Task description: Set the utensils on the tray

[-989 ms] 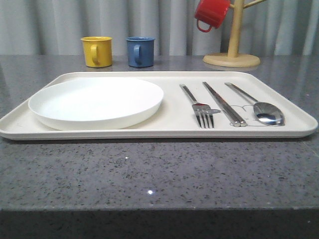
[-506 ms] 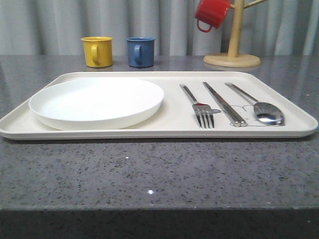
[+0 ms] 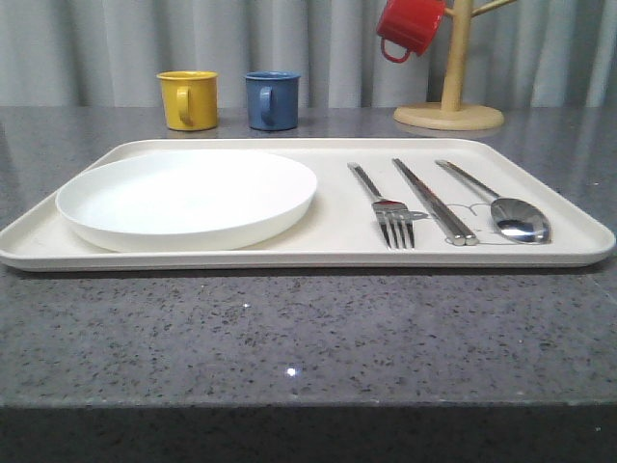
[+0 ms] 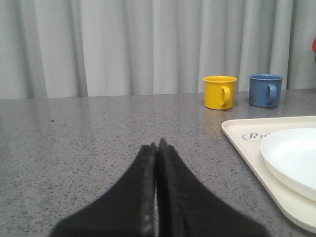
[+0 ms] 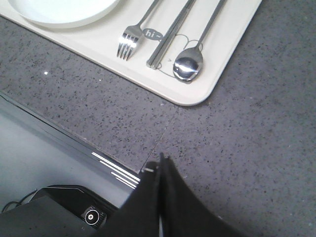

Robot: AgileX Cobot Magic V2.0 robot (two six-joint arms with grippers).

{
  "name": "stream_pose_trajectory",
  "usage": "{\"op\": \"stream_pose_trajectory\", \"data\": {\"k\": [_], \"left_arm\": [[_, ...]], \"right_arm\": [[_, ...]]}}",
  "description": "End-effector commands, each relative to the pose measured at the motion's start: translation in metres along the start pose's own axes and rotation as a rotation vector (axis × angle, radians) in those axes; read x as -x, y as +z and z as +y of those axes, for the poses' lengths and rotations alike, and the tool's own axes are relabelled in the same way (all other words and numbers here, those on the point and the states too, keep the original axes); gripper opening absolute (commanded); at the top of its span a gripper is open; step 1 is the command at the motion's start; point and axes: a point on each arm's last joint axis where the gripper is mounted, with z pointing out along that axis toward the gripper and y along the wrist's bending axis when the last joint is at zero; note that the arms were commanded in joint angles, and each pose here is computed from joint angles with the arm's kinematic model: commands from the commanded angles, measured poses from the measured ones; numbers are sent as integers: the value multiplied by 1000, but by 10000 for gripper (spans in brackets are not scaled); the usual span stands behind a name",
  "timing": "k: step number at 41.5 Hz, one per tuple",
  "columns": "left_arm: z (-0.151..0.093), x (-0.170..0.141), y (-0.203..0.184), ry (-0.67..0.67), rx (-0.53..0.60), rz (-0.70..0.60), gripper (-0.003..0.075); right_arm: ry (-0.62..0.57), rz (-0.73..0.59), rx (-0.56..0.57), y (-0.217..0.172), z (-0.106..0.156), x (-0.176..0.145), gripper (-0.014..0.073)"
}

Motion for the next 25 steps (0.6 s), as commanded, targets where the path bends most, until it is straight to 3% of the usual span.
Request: {"op": "stream_pose_trajectory", "data": {"k": [1,17,25], "left_arm": [[1,10,-2,-8,14,-107,-18],[1,10,-2,-8,14,-107,-18],[1,10,-2,-8,14,-107,-18]], "right_arm": [[-12,-71,-7,-4,0,10,-69],[6,-91,-21,-8,-1,4,-69],[90,-202,-174,1,-12,-24,-69]]}}
